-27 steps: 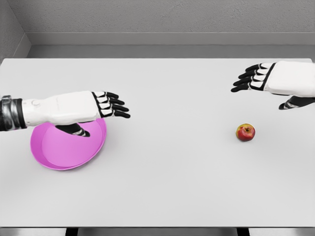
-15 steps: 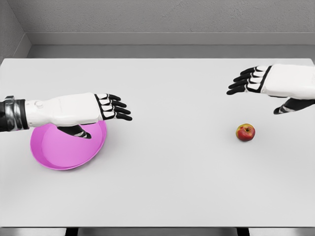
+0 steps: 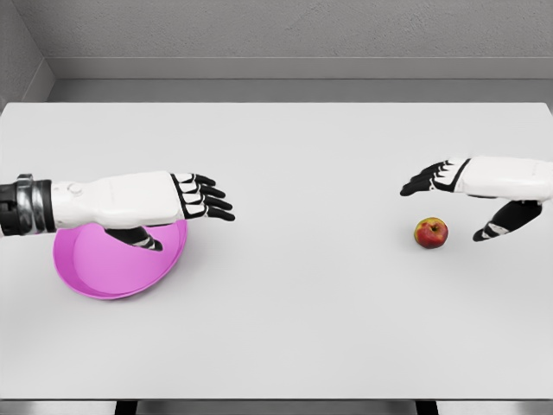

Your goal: Put the apple on the plate with both arms

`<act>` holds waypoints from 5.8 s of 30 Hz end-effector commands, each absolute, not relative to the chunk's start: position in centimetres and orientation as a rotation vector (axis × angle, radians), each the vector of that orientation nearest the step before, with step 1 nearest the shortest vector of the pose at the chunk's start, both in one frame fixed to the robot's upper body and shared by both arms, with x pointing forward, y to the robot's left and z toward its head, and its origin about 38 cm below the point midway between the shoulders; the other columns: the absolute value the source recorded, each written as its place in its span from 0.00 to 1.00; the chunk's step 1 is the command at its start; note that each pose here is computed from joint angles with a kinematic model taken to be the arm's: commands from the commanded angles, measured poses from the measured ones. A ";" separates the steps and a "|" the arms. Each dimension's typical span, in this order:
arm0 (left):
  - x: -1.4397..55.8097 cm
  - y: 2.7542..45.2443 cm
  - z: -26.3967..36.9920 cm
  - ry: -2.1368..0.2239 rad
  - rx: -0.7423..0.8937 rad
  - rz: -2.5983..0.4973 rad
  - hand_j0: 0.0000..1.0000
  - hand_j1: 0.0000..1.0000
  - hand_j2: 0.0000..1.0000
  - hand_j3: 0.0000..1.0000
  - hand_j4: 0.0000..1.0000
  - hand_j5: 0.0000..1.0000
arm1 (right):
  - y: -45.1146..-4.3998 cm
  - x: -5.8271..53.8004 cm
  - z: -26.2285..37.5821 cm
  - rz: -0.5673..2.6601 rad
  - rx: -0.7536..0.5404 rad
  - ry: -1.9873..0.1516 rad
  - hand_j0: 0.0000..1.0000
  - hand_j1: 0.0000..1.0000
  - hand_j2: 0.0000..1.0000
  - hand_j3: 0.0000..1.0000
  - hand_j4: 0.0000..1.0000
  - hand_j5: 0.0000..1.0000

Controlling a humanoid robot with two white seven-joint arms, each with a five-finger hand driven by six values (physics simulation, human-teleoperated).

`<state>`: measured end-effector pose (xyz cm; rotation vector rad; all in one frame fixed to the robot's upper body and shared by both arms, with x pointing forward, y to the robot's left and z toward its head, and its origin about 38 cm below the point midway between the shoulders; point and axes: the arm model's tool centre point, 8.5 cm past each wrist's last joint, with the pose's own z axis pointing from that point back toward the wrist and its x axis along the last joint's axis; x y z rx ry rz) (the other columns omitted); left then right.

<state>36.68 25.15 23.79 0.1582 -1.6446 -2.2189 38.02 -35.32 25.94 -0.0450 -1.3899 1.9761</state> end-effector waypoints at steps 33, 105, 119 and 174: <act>36.7 24.9 23.8 -1.655 0.150 -2.211 1.00 1.00 1.00 1.00 1.00 1.00 | -37.1 41.7 15.5 1.781 0.037 -1.216 1.00 1.00 1.00 1.00 1.00 1.00; 36.8 24.9 23.8 -1.655 0.151 -2.212 1.00 1.00 1.00 1.00 1.00 1.00 | -20.2 39.5 23.5 2.082 0.290 -1.650 0.40 0.40 0.40 0.40 0.40 0.40; 36.8 25.0 23.8 -1.651 0.152 -2.211 1.00 1.00 1.00 1.00 1.00 1.00 | -30.7 44.0 25.3 1.821 -0.037 -1.616 1.00 1.00 1.00 1.00 1.00 1.00; 42.3 5.2 16.5 -1.545 -0.029 -2.525 0.93 0.93 0.93 0.93 0.93 0.93 | -39.0 42.1 25.0 1.549 -0.192 -1.659 1.00 1.00 1.00 1.00 1.00 1.00</act>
